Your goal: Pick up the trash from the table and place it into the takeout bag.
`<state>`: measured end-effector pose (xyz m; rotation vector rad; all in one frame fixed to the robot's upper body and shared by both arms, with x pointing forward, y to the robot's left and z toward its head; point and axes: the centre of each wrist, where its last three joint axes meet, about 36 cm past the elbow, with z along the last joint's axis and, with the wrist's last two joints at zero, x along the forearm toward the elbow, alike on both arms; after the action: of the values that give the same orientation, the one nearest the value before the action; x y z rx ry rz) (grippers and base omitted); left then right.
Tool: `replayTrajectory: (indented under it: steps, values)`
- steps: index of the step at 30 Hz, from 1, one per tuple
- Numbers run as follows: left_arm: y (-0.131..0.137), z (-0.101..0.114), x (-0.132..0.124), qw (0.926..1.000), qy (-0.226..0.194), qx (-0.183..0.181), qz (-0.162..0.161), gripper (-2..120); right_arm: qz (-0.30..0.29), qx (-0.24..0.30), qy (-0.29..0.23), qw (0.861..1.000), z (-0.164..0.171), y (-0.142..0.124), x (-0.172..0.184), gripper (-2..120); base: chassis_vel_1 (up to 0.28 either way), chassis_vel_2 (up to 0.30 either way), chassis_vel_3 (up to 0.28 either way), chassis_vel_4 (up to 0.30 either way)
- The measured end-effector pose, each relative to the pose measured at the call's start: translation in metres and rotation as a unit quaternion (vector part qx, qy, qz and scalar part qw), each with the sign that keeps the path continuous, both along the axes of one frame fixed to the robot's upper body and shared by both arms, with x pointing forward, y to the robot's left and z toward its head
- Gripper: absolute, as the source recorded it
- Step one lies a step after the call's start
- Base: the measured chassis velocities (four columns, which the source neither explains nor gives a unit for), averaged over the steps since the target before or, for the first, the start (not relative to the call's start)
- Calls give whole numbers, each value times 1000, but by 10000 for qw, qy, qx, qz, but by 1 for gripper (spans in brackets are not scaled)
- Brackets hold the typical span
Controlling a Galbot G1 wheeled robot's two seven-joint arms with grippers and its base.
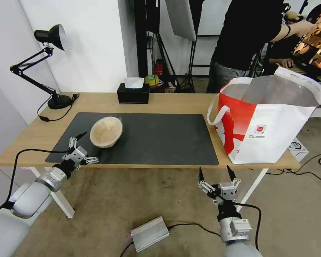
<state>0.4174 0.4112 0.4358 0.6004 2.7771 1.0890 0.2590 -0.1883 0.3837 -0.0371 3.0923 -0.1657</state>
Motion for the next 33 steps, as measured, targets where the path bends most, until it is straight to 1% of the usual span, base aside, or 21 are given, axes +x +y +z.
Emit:
replayTrajectory:
  steps: [9, 25, 33]
  values:
    - [-1, 4, -1, 10000, -35, -28, -18, 100, 11, -1, 2, 10000, 0, 1, 0, 100, 0, 0, 0, 0]
    - [-13, -3, 9, 9999, 29, -89, -144, 100, 4, 1, -1, 10000, 0, 2, -1, 100, 0, 0, 0, 0]
    - [-15, -7, 12, 9998, 77, -97, -149, 100, -11, -7, -6, 10000, 0, 2, -1, 100, 0, 0, 0, 0]
